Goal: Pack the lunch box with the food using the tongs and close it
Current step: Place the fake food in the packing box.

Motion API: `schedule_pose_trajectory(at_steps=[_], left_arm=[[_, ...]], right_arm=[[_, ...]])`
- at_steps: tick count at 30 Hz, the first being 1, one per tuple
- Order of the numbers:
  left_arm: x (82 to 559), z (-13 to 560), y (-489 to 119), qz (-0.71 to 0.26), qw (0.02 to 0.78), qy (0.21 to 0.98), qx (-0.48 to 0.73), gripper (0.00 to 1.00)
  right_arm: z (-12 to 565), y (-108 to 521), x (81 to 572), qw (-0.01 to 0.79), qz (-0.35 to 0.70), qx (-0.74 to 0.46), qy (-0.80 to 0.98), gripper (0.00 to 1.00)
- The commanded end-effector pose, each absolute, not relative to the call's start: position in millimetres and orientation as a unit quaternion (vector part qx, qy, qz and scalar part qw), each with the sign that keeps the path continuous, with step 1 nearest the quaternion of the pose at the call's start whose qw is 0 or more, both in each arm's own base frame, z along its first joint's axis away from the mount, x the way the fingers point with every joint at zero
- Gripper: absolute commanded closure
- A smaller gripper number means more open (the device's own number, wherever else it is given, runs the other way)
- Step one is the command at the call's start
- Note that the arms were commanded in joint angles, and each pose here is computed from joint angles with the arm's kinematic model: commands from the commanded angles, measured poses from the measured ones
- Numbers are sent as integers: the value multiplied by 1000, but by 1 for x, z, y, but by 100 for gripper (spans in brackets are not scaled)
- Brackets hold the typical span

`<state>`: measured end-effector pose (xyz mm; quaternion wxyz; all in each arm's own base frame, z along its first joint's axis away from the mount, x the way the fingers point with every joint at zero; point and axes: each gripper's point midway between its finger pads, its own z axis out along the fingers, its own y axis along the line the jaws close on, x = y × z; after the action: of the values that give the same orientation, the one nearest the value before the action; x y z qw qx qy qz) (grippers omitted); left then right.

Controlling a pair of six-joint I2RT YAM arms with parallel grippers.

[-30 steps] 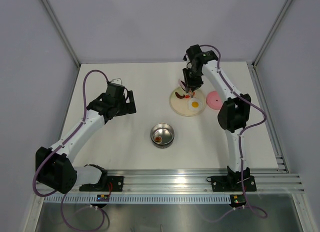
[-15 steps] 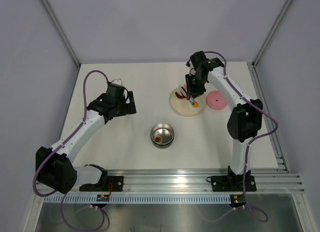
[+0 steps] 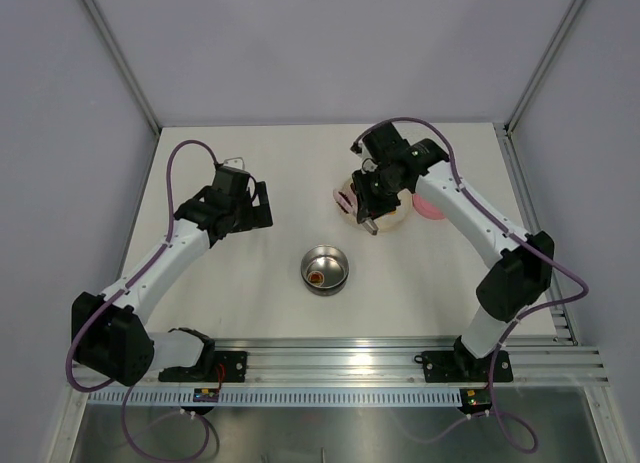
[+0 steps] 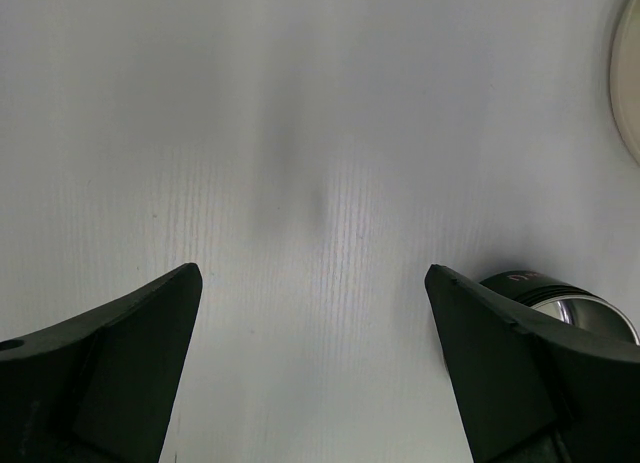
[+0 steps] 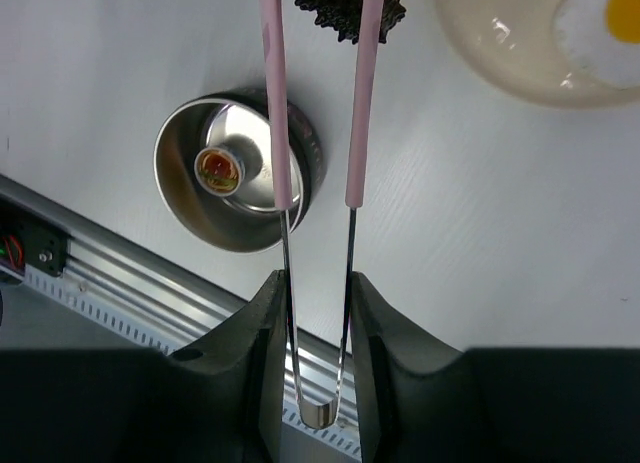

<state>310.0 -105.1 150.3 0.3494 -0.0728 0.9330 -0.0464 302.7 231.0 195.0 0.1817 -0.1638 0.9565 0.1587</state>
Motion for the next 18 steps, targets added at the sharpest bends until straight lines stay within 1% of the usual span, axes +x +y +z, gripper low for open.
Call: schedule_pose_trajectory(at_steps=[1, 7, 11, 18], left_arm=[[320, 160, -107, -52, 369, 925, -79, 1], [320, 158, -106, -49, 367, 926, -78, 1], [321, 158, -107, -52, 368, 925, -79, 1], [320, 160, -108, -56, 370, 924, -77, 1]], right_arm=[[208, 247, 263, 171, 193, -183, 949, 100], [217, 265, 208, 141, 230, -214, 939, 100], [207, 272, 175, 110, 227, -243, 937, 100], [188, 275, 163, 87, 223, -243, 940, 100]])
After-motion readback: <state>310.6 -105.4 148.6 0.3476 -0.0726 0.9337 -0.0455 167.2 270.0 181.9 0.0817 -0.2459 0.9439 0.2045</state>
